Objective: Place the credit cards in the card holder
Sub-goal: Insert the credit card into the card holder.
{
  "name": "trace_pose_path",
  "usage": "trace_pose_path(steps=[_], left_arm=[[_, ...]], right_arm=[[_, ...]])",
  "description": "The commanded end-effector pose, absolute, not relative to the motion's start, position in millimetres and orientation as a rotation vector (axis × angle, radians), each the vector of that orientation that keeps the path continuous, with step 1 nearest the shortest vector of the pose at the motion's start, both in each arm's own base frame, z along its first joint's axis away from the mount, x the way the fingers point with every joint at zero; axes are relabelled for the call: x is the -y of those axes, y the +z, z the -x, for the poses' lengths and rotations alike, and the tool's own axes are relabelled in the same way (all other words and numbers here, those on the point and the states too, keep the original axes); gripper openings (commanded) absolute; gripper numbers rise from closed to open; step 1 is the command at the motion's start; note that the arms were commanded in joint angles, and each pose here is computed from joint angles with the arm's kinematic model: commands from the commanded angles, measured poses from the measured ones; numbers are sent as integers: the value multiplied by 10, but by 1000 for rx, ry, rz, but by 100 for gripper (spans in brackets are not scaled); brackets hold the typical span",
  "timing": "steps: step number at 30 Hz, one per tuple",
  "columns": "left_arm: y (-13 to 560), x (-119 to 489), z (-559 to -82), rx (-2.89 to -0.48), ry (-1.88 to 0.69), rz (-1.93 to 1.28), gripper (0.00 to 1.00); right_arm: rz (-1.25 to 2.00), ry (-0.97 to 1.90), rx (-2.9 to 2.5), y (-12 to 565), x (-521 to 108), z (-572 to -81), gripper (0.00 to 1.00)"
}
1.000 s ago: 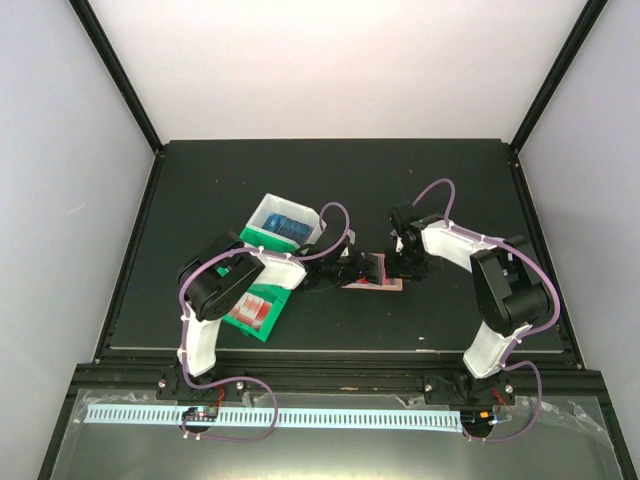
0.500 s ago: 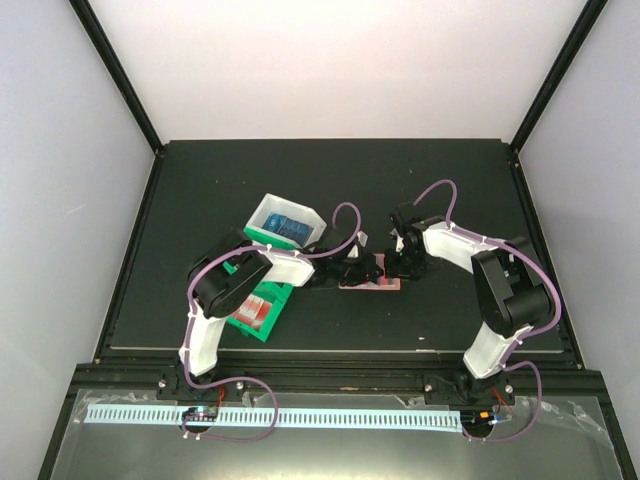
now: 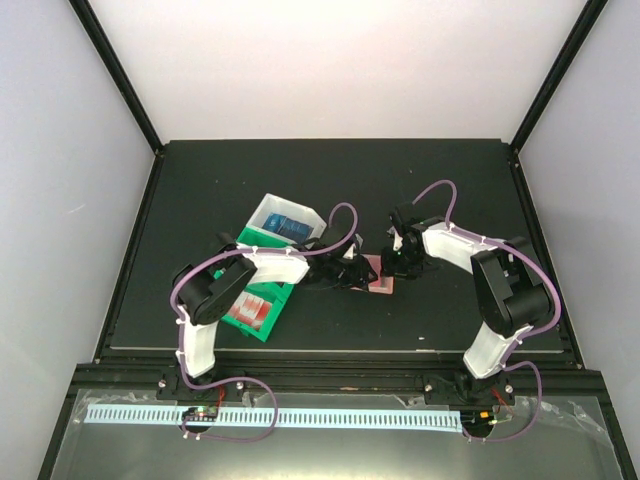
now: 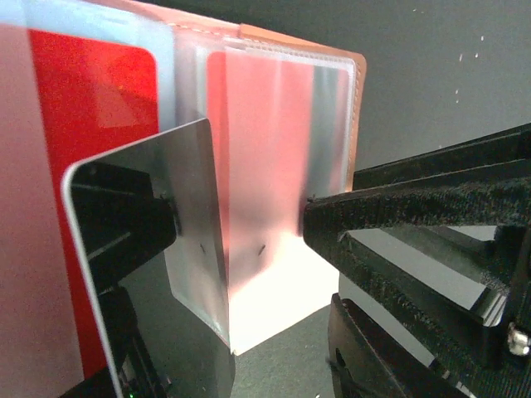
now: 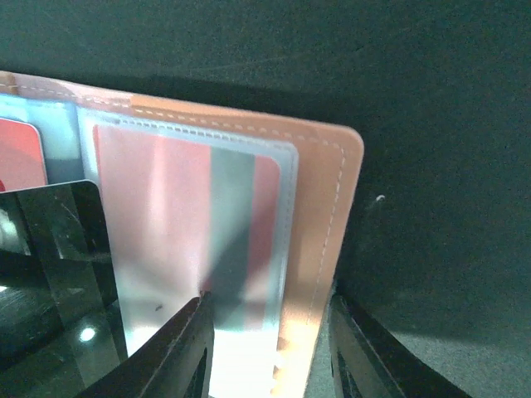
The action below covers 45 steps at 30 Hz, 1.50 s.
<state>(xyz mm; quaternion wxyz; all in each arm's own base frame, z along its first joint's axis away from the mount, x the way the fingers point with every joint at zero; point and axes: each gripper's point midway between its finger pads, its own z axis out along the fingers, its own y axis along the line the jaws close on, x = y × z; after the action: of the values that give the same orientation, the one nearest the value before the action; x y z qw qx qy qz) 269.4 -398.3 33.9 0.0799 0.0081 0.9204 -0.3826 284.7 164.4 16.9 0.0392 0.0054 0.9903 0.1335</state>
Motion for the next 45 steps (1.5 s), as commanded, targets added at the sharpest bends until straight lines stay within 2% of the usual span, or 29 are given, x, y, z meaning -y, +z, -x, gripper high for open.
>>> trace_pose_path(steps=[1, 19, 25, 30, 40, 43, 45], left_arm=[[386, 3874, -2713, -2765, -1051, -21, 42], [571, 3632, -2791, -2747, -1034, 39, 42], [494, 3459, -2776, -2778, -929, 70, 29], [539, 3348, -2731, -2762, -913, 80, 28], [563, 3519, -2718, -2712, -1083, 35, 12], [548, 3515, -2751, -2711, -1084, 42, 2], [553, 3492, -2775, -2700, -1078, 35, 2]], right_arm=[[-3, 419, -3092, 3, -1663, -2720, 41], [10, 443, -3103, -18, -1700, -2726, 40], [10, 443, -3104, -15, -1703, -2731, 40], [11, 450, -3102, -3, -1720, -2754, 40], [13, 451, -3110, -35, -1719, -2738, 40], [12, 452, -3111, -38, -1721, -2733, 40], [13, 449, -3108, -34, -1718, -2745, 40]])
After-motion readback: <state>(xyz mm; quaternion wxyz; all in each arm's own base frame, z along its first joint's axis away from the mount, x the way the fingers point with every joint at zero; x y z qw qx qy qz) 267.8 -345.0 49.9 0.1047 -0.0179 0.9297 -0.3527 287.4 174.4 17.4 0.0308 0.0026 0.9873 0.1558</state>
